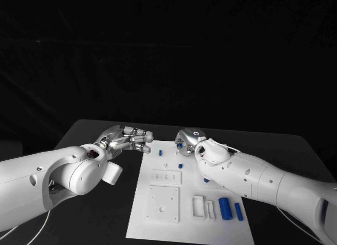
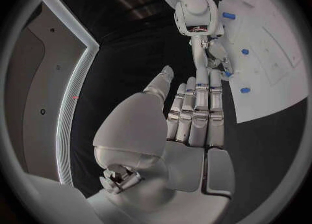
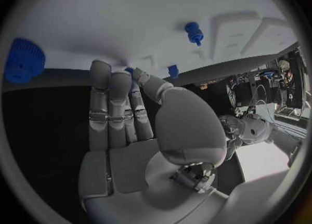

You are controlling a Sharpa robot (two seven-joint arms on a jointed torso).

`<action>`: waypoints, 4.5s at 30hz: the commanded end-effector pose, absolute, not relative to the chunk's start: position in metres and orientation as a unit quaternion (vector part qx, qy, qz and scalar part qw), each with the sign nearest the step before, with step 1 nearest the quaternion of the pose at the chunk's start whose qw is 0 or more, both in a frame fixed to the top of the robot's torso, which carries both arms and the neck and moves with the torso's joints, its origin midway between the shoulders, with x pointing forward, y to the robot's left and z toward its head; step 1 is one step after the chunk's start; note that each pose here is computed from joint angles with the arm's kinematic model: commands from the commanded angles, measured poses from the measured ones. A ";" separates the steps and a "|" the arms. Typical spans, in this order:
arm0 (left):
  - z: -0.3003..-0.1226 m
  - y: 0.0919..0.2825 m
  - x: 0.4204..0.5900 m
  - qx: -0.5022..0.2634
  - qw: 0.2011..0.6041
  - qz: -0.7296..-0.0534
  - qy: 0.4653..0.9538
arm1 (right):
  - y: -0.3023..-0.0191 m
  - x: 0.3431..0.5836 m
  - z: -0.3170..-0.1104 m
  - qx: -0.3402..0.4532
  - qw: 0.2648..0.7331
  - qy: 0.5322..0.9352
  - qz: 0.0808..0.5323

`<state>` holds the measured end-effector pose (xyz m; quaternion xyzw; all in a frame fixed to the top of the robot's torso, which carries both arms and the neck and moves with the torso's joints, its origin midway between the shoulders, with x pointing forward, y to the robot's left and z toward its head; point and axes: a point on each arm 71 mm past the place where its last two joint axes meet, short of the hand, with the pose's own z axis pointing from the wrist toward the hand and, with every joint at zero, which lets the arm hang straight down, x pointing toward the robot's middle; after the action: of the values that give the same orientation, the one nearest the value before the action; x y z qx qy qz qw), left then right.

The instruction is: Assemble the parts on the task board

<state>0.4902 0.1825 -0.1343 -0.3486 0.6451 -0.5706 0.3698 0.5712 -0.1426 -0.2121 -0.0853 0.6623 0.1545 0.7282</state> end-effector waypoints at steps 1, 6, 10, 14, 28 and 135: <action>-0.133 0.181 0.490 -0.343 0.366 -0.575 0.646 | -0.138 0.569 -0.214 -0.094 0.724 0.663 0.165; -0.133 0.181 0.490 -0.343 0.366 -0.575 0.646 | -0.137 0.569 -0.214 -0.094 0.725 0.661 0.168; -0.133 0.181 0.490 -0.343 0.366 -0.575 0.646 | -0.136 0.568 -0.213 -0.093 0.727 0.658 0.172; -0.133 0.181 0.490 -0.343 0.365 -0.575 0.647 | -0.135 0.568 -0.212 -0.093 0.728 0.656 0.175; -0.133 0.181 0.490 -0.343 0.365 -0.575 0.648 | -0.134 0.568 -0.212 -0.094 0.727 0.657 0.178; -0.130 0.194 0.498 -0.347 0.383 -0.560 0.648 | -0.168 0.573 -0.161 -0.011 0.754 0.617 0.227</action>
<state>0.4977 0.1950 -0.1317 -0.3524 0.6483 -0.5559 0.3827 0.5731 -0.1637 -0.1642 -0.0271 0.6217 0.2145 0.7528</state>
